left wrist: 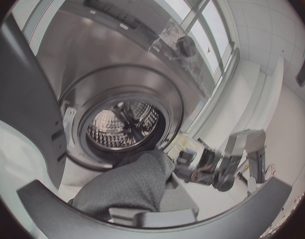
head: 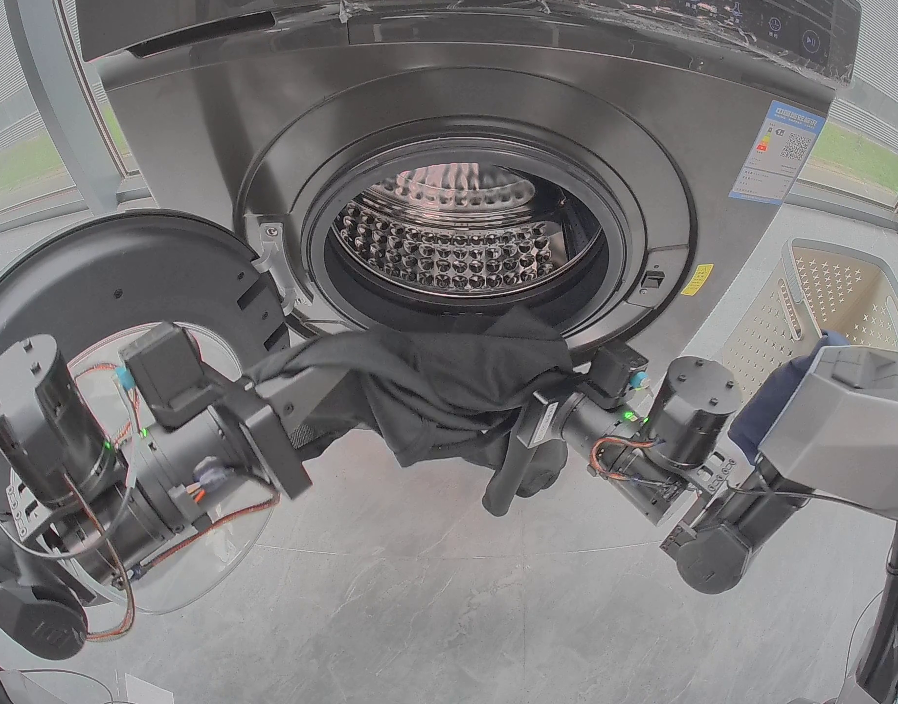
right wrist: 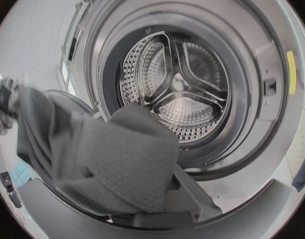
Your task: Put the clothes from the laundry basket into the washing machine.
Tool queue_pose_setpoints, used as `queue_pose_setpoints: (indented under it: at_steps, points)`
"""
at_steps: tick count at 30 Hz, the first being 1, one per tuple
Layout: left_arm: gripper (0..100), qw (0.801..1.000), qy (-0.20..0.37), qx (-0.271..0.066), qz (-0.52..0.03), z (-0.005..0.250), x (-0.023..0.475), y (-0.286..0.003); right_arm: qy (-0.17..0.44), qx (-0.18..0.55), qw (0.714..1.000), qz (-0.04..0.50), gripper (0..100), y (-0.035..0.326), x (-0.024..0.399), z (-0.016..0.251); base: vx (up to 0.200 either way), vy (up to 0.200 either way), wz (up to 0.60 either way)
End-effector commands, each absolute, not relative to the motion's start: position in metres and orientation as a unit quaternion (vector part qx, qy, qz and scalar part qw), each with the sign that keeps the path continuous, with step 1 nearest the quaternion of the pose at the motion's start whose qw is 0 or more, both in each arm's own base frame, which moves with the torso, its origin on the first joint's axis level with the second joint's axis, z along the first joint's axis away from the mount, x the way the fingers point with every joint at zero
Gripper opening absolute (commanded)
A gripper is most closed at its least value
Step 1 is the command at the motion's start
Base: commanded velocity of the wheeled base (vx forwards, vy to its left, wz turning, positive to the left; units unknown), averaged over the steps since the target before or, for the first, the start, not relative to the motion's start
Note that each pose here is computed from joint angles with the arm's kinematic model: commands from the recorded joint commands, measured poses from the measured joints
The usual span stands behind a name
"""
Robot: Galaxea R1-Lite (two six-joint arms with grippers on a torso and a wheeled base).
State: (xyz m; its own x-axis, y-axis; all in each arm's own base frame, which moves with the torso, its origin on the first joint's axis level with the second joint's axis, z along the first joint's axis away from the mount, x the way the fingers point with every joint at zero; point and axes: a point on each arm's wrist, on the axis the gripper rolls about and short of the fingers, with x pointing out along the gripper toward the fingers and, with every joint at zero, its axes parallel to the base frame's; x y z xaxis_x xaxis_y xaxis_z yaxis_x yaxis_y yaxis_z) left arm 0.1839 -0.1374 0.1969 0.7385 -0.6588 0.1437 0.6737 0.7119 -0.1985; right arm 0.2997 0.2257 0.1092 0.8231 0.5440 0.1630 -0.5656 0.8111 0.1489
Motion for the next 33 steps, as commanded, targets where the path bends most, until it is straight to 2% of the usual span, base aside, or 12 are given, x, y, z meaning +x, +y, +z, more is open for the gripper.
queue_pose_setpoints:
  at_steps: [1, 6, 12, 13, 18, 21, 28, 33]
  points:
    - [0, 0.932, 0.040, -0.101, -0.347, 0.161, 0.181, -0.131, -0.098, 0.114, 0.943, 0.297, 0, 0.214, 0.279, 0.149, 0.000, 0.000, 0.00]
    - [0, 0.932, 0.101, -0.082, -0.339, 0.131, 0.183, -0.132, -0.101, 0.129, 0.935, 0.314, 0, 0.222, 0.270, 0.155, 0.000, 0.000, 0.00]
    - [0, 0.928, 0.126, -0.073, -0.343, 0.117, 0.188, -0.140, -0.101, 0.133, 0.934, 0.315, 0, 0.225, 0.268, 0.155, 0.000, 0.000, 0.00]
    - [100, 0.928, 0.128, -0.074, -0.342, 0.116, 0.189, -0.141, -0.102, 0.134, 0.936, 0.310, 0, 0.225, 0.269, 0.156, 0.000, 0.000, 0.00]
    - [100, 0.924, 0.167, -0.060, -0.338, 0.097, 0.183, -0.139, -0.114, 0.139, 0.936, 0.303, 0, 0.226, 0.274, 0.161, 0.000, 0.000, 0.00]
    - [100, 0.915, 0.189, -0.050, -0.352, 0.086, 0.173, -0.142, -0.125, 0.144, 0.934, 0.303, 0, 0.229, 0.278, 0.165, 0.000, 0.000, 0.00]
    - [100, 0.903, 0.216, -0.034, -0.371, 0.066, 0.162, -0.148, -0.127, 0.144, 0.933, 0.303, 0, 0.233, 0.283, 0.163, 0.000, 0.000, 0.00]
    - [100, 0.907, 0.189, -0.040, -0.375, 0.062, 0.174, -0.158, -0.113, 0.153, 0.931, 0.312, 0, 0.238, 0.278, 0.158, 0.000, 0.000, 0.00]
